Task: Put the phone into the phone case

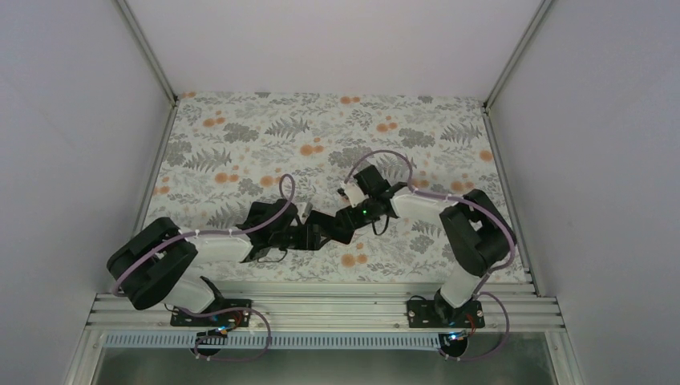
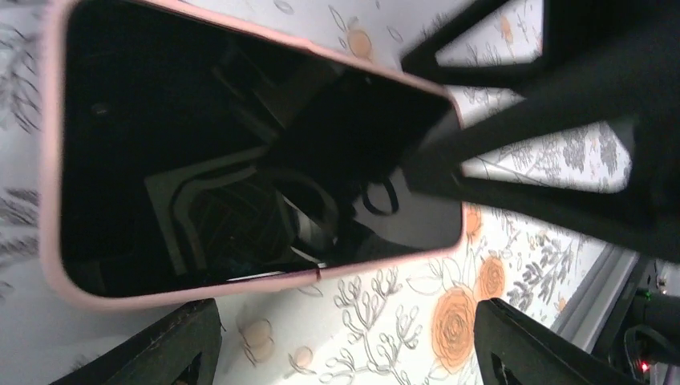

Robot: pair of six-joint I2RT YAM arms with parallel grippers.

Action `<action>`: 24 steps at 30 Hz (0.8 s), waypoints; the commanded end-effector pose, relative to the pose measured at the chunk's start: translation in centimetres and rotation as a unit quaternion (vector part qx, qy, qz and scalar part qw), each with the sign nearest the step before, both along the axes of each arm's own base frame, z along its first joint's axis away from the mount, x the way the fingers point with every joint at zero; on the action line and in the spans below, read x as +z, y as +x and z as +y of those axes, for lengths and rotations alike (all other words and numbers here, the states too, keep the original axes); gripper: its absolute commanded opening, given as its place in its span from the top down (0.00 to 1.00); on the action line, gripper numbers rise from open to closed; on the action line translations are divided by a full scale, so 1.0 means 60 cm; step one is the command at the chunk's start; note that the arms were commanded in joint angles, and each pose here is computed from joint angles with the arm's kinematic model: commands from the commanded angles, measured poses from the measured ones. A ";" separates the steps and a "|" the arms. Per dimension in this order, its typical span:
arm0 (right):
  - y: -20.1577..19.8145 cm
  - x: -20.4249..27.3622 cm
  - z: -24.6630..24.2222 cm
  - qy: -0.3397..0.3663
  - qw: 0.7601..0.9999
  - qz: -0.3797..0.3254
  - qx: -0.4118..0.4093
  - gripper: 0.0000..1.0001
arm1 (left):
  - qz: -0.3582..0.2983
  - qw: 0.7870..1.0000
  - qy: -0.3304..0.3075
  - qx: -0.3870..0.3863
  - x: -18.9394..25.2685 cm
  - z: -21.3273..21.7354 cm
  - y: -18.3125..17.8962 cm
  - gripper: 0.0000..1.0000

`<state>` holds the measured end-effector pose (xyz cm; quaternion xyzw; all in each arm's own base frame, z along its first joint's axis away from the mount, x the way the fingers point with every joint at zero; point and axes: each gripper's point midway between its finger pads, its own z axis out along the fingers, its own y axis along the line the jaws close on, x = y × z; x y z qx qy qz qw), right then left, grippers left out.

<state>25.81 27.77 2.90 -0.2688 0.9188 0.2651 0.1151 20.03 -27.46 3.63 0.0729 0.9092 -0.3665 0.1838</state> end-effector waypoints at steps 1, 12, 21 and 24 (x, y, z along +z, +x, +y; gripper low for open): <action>-0.058 0.008 -0.004 0.031 0.999 0.035 0.008 0.32 | 0.011 0.999 0.030 0.012 -0.024 0.025 0.019 0.21; -0.142 0.027 0.061 0.106 0.992 0.059 0.032 0.41 | -0.006 0.999 0.050 0.003 -0.020 0.007 0.067 0.21; -0.056 0.047 0.007 0.060 0.996 -0.009 -0.064 0.40 | -0.027 0.998 0.041 0.037 0.021 0.033 0.102 0.21; -0.011 0.074 -0.044 0.044 0.990 -0.051 -0.123 0.36 | -0.046 0.996 0.051 0.063 0.049 0.068 0.121 0.17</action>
